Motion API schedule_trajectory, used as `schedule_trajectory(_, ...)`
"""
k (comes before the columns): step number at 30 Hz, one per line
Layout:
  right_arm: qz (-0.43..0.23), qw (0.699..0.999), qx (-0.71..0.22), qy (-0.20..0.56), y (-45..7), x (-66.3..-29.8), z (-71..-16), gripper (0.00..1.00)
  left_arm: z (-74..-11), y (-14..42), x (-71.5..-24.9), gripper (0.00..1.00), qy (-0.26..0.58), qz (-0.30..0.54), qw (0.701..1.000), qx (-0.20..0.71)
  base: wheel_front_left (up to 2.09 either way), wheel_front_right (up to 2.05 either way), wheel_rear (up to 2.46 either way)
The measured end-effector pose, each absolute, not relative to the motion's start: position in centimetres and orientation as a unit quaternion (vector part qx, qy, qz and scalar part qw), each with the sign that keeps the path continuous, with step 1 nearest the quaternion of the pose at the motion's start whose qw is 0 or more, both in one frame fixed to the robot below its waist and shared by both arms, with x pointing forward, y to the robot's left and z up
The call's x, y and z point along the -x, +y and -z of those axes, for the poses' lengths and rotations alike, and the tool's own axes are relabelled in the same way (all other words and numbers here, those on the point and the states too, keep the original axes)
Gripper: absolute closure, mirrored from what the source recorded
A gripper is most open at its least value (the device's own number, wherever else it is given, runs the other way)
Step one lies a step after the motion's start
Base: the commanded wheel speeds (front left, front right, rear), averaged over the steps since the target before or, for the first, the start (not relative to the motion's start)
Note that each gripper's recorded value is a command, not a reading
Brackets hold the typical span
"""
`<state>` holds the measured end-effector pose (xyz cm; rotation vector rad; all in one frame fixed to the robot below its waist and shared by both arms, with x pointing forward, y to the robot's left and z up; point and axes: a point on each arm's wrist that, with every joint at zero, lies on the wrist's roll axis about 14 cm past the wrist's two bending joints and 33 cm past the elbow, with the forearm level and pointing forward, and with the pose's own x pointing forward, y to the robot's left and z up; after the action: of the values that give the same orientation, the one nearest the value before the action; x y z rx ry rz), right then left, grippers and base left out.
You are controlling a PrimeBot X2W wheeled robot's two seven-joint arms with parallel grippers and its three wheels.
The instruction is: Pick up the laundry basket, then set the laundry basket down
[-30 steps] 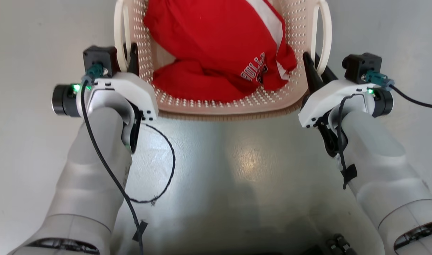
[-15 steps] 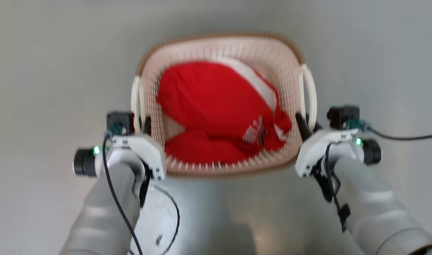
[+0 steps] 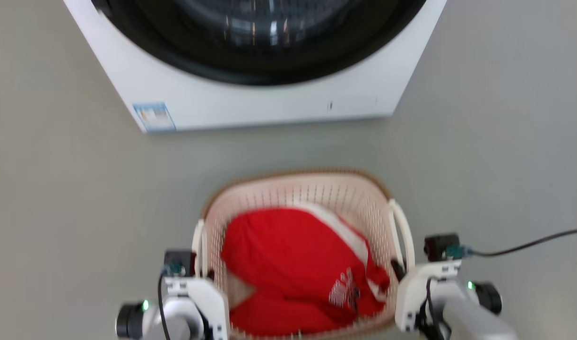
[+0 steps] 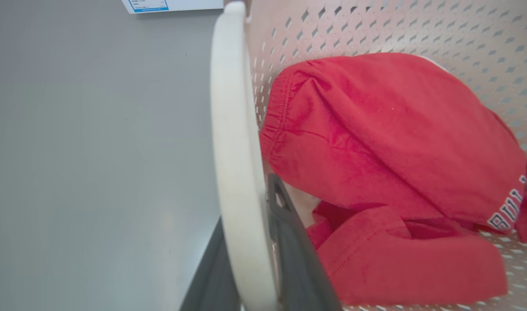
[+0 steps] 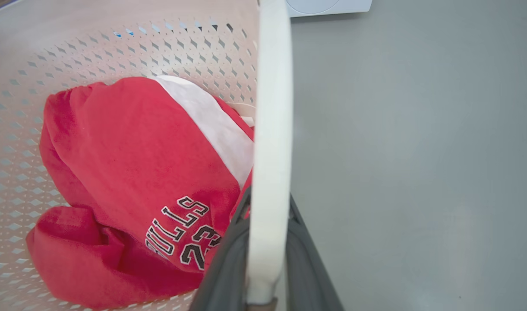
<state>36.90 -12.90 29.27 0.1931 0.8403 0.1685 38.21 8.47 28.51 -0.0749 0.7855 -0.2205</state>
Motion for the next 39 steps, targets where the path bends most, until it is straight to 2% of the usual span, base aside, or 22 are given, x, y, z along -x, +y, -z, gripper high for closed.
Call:
schedule_trajectory(10, -0.102, 0.905, -0.077, 0.405, -12.3, -32.0, -31.7, 1.0, -31.1, 8.3, -33.0, 1.0, 0.387, 0.118, 0.915, 0.013, 0.0, 0.0, 0.0)
schedule_trajectory(19, -0.114, 0.911, -0.069, 0.392, -11.8, -31.7, -33.1, 1.0, -32.6, 8.2, -32.5, 1.0, 0.37, 0.118, 0.922, 0.007, 0.0, 0.0, 0.0)
schedule_trajectory(39, -0.095, 0.904, -0.081, 0.409, -12.8, -30.7, -32.2, 1.0, -31.5, 7.0, -31.4, 1.0, 0.385, 0.129, 0.914, 0.011, 0.0, 0.0, 0.0)
